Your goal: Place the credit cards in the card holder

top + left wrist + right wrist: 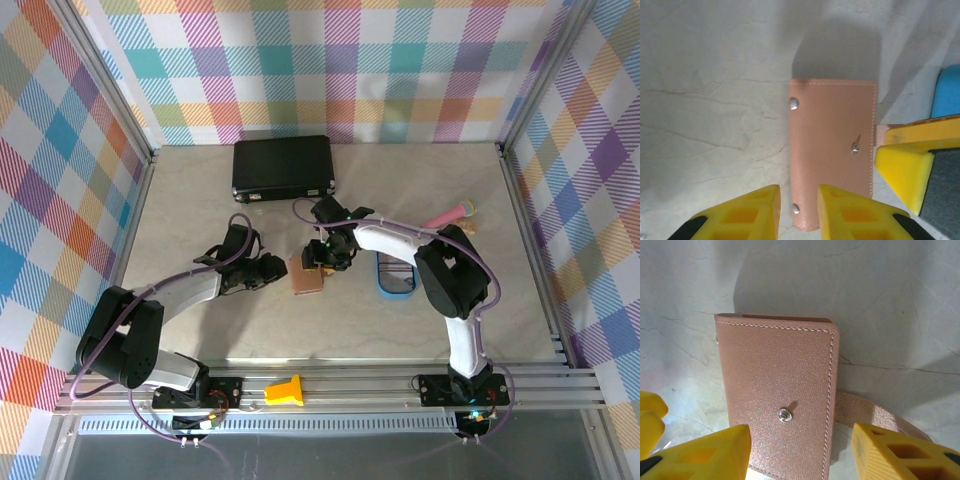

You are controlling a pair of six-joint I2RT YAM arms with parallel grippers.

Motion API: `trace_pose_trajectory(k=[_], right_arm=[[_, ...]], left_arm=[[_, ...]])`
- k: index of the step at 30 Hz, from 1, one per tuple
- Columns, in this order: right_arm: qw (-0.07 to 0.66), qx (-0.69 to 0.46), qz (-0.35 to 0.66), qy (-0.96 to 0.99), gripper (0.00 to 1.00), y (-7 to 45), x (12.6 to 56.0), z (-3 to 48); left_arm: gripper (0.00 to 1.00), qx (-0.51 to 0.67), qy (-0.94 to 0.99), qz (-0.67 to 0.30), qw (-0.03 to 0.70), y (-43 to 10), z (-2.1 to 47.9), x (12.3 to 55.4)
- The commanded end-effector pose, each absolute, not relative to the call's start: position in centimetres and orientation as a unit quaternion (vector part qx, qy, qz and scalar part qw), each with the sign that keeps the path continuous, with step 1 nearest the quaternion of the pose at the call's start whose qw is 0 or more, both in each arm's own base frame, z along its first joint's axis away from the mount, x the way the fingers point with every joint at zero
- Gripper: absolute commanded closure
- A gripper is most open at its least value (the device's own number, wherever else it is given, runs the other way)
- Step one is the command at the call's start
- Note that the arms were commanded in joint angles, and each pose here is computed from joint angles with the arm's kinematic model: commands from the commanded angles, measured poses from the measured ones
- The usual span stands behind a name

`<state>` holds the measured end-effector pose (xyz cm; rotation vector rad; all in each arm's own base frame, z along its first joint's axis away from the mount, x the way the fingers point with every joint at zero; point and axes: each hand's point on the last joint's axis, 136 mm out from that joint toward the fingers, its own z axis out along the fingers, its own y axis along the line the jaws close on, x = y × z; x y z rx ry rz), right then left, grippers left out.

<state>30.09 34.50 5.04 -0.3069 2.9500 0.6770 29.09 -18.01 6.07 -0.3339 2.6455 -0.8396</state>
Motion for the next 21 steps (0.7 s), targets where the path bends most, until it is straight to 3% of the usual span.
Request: trace_pose_trajectory(k=[1, 21], right_arm=[[0.035, -0.107, 0.225, 0.968, 0.44, 34.8, 30.0, 4.9], [0.027, -0.113, 0.297, 0.948, 0.53, 36.0, 29.2, 6.0]], left_arm=[[0.73, -0.127, 0.937, -0.281, 0.162, -17.3, 5.5, 28.1], [0.71, -0.126, 0.941, -0.274, 0.151, -17.2, 4.7, 28.0]])
